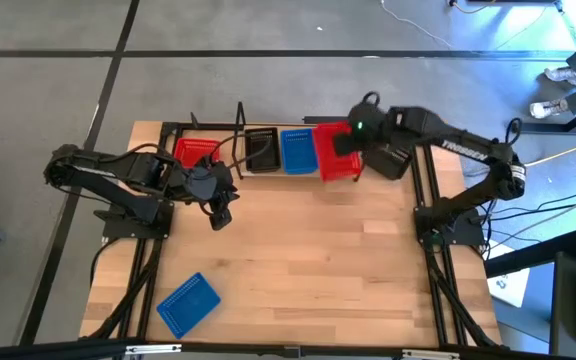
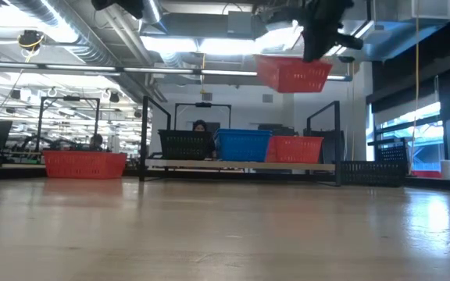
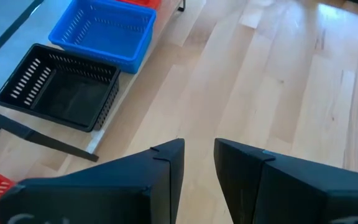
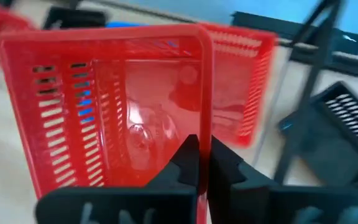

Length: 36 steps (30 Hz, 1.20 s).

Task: Stack baskets on shelf by color
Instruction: Stack the bottom red bin on top of the red bin on the shelf

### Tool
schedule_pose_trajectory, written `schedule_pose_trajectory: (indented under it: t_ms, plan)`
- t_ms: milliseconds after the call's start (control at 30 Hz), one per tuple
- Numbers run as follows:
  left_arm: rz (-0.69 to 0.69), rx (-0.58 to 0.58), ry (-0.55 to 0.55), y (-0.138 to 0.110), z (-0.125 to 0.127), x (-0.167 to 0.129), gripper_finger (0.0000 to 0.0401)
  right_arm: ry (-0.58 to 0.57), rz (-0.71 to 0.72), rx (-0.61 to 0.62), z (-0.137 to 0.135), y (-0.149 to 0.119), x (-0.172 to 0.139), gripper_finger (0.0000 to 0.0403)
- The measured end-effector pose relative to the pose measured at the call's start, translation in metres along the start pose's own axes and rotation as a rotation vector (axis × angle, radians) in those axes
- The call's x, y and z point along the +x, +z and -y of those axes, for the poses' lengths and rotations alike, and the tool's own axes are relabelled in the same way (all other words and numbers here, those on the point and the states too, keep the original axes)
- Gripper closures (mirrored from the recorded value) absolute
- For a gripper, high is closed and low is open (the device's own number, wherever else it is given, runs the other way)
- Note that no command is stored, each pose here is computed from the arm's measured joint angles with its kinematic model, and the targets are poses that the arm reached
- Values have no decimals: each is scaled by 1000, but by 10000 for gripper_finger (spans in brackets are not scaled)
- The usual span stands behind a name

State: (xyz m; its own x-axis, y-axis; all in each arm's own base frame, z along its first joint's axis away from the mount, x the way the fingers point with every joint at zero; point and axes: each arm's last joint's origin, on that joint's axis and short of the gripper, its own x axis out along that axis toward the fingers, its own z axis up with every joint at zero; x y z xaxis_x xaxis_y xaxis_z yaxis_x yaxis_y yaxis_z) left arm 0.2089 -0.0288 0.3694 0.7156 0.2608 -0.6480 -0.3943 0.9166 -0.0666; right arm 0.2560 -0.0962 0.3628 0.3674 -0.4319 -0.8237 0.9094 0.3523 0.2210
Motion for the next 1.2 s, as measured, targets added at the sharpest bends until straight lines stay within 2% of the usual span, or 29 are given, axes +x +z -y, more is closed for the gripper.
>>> schedule_pose_trajectory:
  t_ms: [167,367,767,1067,1200]
  plan:
    - [-1,0,1,0,0,0,321,-37,16,42,29,30,12,399]
    - [-2,0,2,0,0,1,321,22,21,21,39,53,31,400]
    - [10,-4,24,0,-1,1,321,-92,-113,-14,50,66,100,401]
    - [10,-11,25,0,-1,1,321,-76,-151,-16,53,70,120,400]
    - [10,-11,25,0,-1,1,321,-90,-173,-15,53,69,129,382]
